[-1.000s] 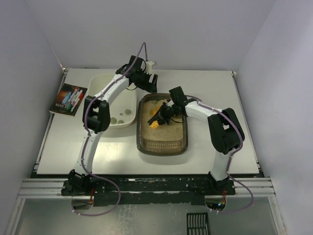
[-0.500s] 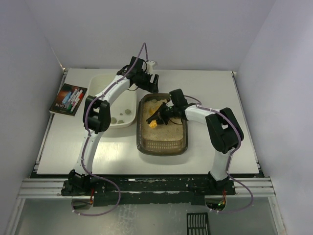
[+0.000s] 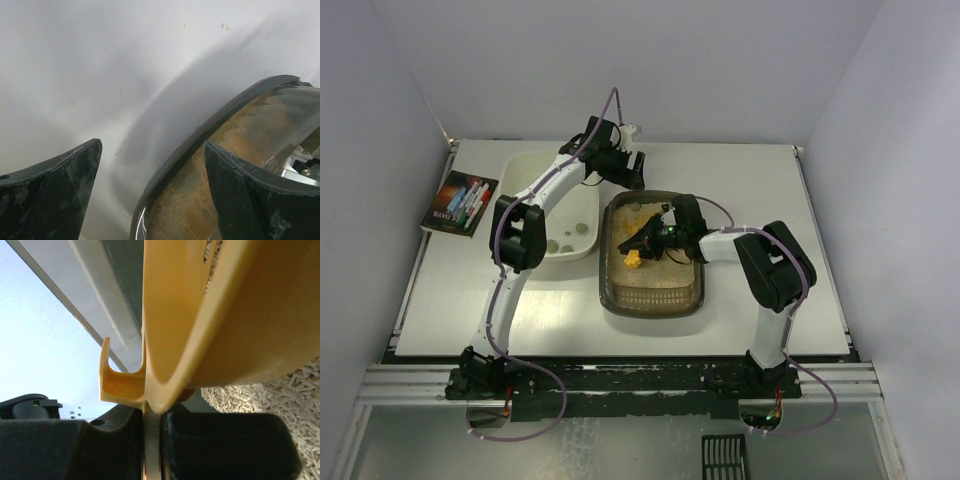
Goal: Clean the litter box
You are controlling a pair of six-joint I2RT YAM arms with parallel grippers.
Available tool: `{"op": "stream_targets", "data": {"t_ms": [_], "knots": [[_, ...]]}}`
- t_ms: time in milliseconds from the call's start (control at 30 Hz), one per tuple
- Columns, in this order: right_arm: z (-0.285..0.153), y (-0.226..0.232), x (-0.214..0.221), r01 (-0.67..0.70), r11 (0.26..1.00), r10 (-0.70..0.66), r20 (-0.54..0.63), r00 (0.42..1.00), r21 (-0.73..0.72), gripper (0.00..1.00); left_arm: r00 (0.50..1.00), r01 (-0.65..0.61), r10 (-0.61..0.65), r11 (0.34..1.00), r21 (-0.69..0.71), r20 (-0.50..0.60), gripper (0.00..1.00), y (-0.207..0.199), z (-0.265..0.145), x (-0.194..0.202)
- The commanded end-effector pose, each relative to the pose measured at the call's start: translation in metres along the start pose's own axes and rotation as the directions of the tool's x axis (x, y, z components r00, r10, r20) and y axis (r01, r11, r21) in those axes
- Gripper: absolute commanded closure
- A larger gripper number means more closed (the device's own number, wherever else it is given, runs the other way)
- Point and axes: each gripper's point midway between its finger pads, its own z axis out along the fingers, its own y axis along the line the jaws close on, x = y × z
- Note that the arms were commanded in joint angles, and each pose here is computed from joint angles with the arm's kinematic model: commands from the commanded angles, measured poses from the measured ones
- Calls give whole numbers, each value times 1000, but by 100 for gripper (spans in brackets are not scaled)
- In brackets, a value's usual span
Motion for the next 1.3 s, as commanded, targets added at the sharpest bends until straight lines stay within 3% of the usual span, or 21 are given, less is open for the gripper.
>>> {"op": "stream_targets", "data": {"t_ms": [0, 533, 967, 1267], "knots": [[9, -32, -14, -88, 996, 86, 61, 994, 30, 100, 995, 17, -10, 997, 69, -100, 6, -25, 5, 30], [3, -20, -31, 124, 992, -116, 197, 974, -29, 100, 993, 34, -25, 996, 81, -118, 6, -26, 10, 38], [-10, 16, -9, 244, 939, -202, 186, 962, -244, 100, 991, 37, -27, 996, 77, -128, 7, -24, 12, 43], [-3, 21, 4, 308, 908, -276, 148, 950, -285, 100, 992, 28, -19, 997, 69, -126, 7, -24, 9, 41]]}}
